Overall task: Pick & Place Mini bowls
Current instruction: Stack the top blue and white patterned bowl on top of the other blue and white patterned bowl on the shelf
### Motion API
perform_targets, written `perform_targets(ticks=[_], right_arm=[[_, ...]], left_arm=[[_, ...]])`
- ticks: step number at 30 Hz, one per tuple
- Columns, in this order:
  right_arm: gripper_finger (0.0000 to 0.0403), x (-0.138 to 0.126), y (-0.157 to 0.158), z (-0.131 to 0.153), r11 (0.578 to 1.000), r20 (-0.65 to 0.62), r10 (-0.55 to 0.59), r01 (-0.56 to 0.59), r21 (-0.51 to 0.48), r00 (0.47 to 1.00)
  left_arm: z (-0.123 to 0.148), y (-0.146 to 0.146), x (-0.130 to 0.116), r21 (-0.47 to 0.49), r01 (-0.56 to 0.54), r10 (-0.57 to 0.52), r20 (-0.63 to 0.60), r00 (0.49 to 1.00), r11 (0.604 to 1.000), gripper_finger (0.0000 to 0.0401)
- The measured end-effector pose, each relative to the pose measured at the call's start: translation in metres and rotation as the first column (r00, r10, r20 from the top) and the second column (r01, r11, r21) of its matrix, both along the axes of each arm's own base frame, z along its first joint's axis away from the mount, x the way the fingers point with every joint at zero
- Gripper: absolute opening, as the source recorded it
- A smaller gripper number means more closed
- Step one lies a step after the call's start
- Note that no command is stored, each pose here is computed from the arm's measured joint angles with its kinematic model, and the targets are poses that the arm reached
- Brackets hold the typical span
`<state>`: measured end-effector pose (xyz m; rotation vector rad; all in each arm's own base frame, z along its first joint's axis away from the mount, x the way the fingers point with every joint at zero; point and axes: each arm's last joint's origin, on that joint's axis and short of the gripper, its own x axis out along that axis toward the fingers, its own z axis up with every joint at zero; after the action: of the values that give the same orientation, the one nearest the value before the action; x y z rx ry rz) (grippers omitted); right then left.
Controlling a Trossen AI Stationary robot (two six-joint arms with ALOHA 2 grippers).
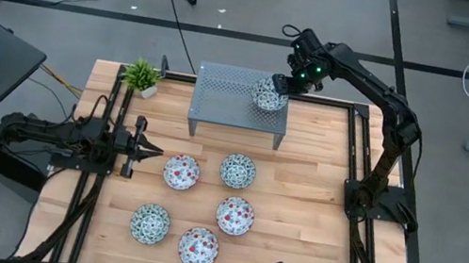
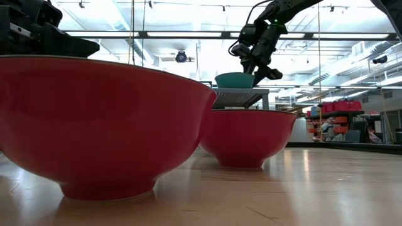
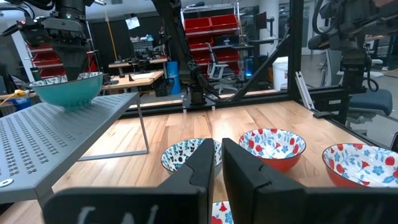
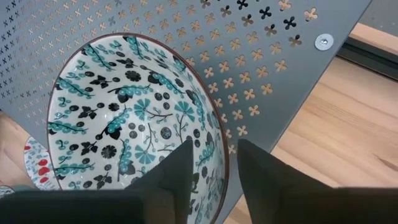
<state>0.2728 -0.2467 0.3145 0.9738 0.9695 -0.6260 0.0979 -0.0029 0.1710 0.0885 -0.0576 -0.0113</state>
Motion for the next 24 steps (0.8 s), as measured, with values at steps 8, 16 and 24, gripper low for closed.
perform_targets(ticks=[8,16,24], right_arm=[[0.0153,0.0,0.0,0.0,1.0,-0.001,0.0,0.0,0.001,1.0],[0.0153,-0.004,0.003,0.008,1.0,0.009,0.004,-0.004,-0.025,1.0],[0.0153,-0.016,0.012,0.024,0.996,-0.008,0.005,-0.005,-0.085,1.0]], left_arm=[[0.0,0.0,0.0,0.0,0.0,0.0,0.0,1.0,1.0,0.0037],[0.0,0.0,0.0,0.0,0.0,0.0,0.0,1.0,1.0,0.0037],[0.0,0.0,0.0,0.0,0.0,0.0,0.0,1.0,1.0,0.0037]])
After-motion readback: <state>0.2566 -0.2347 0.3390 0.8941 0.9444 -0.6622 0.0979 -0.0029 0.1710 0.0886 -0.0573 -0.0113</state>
